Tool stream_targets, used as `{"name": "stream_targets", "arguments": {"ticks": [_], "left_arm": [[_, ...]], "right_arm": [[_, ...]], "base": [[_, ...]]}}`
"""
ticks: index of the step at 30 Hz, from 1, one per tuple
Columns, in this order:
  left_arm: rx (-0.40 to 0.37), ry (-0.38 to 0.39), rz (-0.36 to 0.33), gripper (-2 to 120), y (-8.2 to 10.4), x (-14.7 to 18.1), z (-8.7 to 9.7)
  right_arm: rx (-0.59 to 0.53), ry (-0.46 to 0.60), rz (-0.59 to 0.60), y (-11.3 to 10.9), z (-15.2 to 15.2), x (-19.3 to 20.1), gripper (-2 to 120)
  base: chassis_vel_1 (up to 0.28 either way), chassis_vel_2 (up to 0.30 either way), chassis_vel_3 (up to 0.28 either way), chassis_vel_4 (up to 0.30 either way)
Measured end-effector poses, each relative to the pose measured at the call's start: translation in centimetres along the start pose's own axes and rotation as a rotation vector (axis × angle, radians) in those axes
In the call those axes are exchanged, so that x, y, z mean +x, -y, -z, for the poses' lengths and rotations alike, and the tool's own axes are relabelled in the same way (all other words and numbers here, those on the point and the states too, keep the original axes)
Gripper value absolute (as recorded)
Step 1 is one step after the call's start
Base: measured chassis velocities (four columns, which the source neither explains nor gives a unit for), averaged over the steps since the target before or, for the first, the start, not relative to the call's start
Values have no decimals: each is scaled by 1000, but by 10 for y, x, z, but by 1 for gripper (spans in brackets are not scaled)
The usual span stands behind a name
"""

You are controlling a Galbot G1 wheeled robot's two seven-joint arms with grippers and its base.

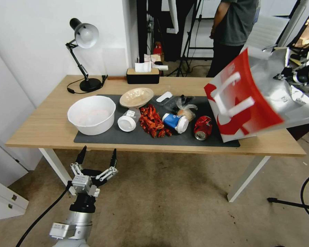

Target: Pick up the food delivery bag from the floor and place it on the table.

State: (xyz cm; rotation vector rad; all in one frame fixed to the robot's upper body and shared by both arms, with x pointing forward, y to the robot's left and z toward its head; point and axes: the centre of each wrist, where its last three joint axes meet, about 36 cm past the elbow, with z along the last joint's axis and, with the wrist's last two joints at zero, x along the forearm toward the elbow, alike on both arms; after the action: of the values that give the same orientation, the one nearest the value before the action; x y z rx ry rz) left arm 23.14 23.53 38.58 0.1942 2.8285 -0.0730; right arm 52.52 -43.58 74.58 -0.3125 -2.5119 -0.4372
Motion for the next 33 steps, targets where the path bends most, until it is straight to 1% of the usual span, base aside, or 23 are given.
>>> {"name": "stream_targets", "arguments": {"ticks": [23,33], "left_arm": [[0,-8,3,100,0,2,-1],[-1,-3,5,100,0,0,-2]], "right_arm": [[22,-7,-44,-7,2,-22,0],[41,-11,-62,-19,5,-39,0]], "base": [[0,0,0,0],[0,0,0,0]]}}
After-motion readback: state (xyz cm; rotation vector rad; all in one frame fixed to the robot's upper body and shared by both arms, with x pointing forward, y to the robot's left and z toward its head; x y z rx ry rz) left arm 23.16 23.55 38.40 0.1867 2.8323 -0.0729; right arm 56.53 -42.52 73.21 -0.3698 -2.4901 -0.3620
